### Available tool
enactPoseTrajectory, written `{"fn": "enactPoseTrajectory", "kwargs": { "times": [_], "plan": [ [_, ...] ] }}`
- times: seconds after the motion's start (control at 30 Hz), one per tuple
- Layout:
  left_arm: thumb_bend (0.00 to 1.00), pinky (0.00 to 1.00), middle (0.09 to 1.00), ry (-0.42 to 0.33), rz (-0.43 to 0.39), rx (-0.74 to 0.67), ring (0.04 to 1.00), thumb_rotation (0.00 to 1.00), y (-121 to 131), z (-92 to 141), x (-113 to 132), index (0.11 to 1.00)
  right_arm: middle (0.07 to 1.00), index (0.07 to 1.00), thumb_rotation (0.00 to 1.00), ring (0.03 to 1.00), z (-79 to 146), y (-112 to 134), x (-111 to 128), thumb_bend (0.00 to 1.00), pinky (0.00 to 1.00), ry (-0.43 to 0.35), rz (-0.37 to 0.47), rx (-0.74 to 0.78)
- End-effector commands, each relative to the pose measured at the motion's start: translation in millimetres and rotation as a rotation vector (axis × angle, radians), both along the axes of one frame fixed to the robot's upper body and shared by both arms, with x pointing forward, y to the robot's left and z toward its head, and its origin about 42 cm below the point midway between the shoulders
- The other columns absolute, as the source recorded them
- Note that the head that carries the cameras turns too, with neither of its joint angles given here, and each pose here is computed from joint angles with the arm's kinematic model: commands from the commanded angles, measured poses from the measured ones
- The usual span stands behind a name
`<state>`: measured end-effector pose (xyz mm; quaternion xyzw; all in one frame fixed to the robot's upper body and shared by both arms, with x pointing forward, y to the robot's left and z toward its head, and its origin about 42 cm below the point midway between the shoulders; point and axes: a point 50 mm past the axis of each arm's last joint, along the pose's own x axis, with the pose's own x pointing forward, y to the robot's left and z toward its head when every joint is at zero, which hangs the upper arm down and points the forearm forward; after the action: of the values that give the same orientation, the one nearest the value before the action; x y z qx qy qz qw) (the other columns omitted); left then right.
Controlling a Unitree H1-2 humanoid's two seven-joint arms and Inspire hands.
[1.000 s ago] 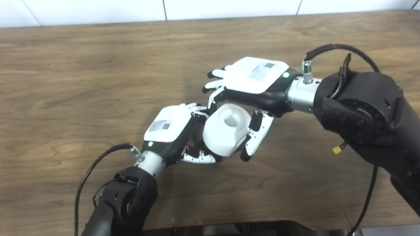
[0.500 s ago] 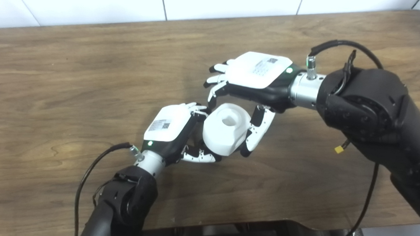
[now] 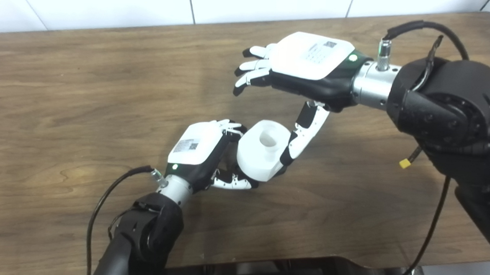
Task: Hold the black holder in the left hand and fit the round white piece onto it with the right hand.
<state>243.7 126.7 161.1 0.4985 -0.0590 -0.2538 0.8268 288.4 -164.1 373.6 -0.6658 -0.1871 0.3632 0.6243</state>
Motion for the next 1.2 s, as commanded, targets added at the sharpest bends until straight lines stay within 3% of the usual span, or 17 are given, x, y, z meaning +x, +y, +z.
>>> {"fn": "enactPoseTrajectory", "kwargs": {
  "times": [0.0,0.3,0.6,0.67,0.73,1.17],
  "plan": [
    [0.52,0.89,0.835,0.114,-0.015,0.027,0.897,0.06,3,-20,-4,0.49,0.929,0.841,0.47,1.0,14,-7,0,1.0,0.97,0.033,-0.036,-0.038],
    [0.52,0.88,0.829,0.121,-0.004,0.016,0.885,0.06,7,-22,-2,0.49,0.936,0.843,0.42,1.0,21,-11,1,1.0,0.94,0.019,-0.047,-0.013],
    [0.52,0.86,0.818,0.12,-0.014,0.041,0.867,0.07,8,-18,0,0.497,0.924,0.835,0.45,1.0,25,-12,4,1.0,0.92,0.002,-0.053,-0.037],
    [0.81,0.86,0.823,0.116,-0.019,0.055,0.869,0.09,8,-16,0,0.669,0.92,0.834,0.46,1.0,26,-13,4,1.0,0.91,0.003,-0.053,-0.035],
    [0.88,0.86,0.831,0.115,-0.024,0.074,0.874,0.11,8,-15,0,0.738,0.919,0.834,0.46,1.0,26,-13,4,1.0,0.91,0.005,-0.054,-0.034],
    [0.93,0.87,0.947,0.193,-0.029,0.18,0.931,0.23,19,-13,-5,0.931,0.935,0.844,0.46,1.0,21,-19,5,1.0,0.94,0.027,-0.08,-0.017]
  ]
}}
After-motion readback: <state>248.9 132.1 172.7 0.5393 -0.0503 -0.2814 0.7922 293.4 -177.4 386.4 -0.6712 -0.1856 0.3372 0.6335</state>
